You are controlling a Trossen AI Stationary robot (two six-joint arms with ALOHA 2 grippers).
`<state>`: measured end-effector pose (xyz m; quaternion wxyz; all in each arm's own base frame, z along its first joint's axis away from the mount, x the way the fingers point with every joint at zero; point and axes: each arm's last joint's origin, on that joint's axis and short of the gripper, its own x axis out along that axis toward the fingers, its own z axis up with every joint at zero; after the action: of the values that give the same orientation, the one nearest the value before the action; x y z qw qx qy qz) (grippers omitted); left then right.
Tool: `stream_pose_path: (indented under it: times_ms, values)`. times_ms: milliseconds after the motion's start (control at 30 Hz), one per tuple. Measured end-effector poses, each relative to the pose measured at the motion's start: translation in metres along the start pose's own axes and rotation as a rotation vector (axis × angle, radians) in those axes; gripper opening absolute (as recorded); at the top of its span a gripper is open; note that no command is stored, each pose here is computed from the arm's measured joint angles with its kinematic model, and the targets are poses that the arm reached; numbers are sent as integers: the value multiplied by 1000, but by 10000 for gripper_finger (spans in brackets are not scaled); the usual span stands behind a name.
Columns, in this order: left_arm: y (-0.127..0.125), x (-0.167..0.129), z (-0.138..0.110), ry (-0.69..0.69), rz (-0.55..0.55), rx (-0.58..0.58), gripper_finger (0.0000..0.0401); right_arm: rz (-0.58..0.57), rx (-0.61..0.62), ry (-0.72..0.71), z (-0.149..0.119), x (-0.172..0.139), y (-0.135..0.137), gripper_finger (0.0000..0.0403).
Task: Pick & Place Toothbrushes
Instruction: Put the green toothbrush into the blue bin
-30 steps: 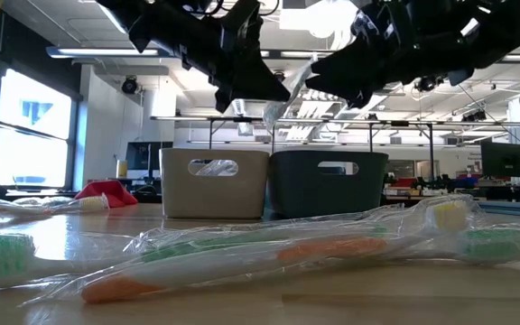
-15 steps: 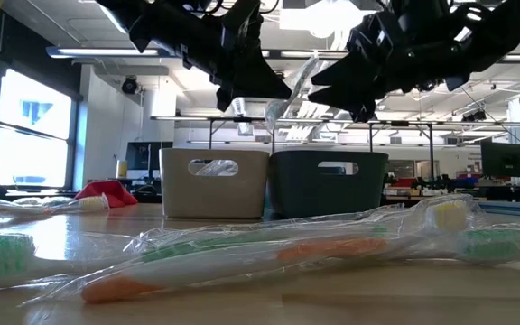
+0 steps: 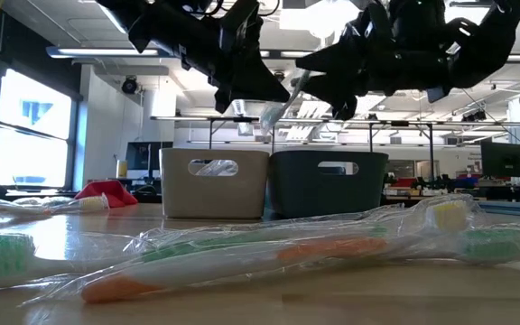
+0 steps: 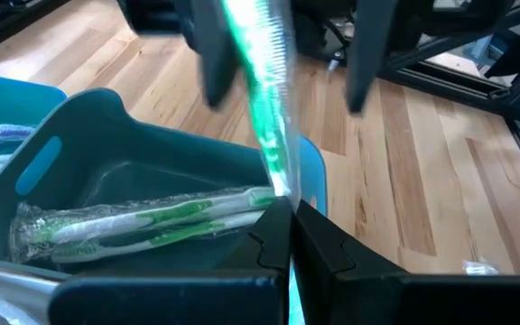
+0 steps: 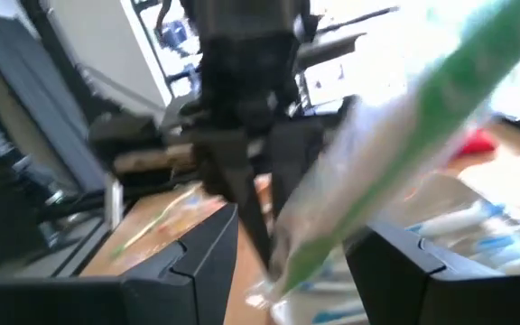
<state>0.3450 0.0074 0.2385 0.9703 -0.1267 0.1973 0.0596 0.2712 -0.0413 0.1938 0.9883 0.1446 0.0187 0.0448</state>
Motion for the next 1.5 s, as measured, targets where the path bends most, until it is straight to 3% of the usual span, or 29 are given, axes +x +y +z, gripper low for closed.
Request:
stream_pose_path:
  times_ms: [333,800,1300,1500]
  values:
    - [0,0,-2,18,5,1,0,-20,-41,-58,5,0,0,178]
    - [2,0,-2,19,15,-1,0,-48,-78,-58,5,0,0,40]
    - [3,0,-1,7,58,0,2,-56,-90,-55,4,0,-1,40]
    - [3,0,-1,2,67,-3,41,-60,-89,-47,4,0,-1,40]
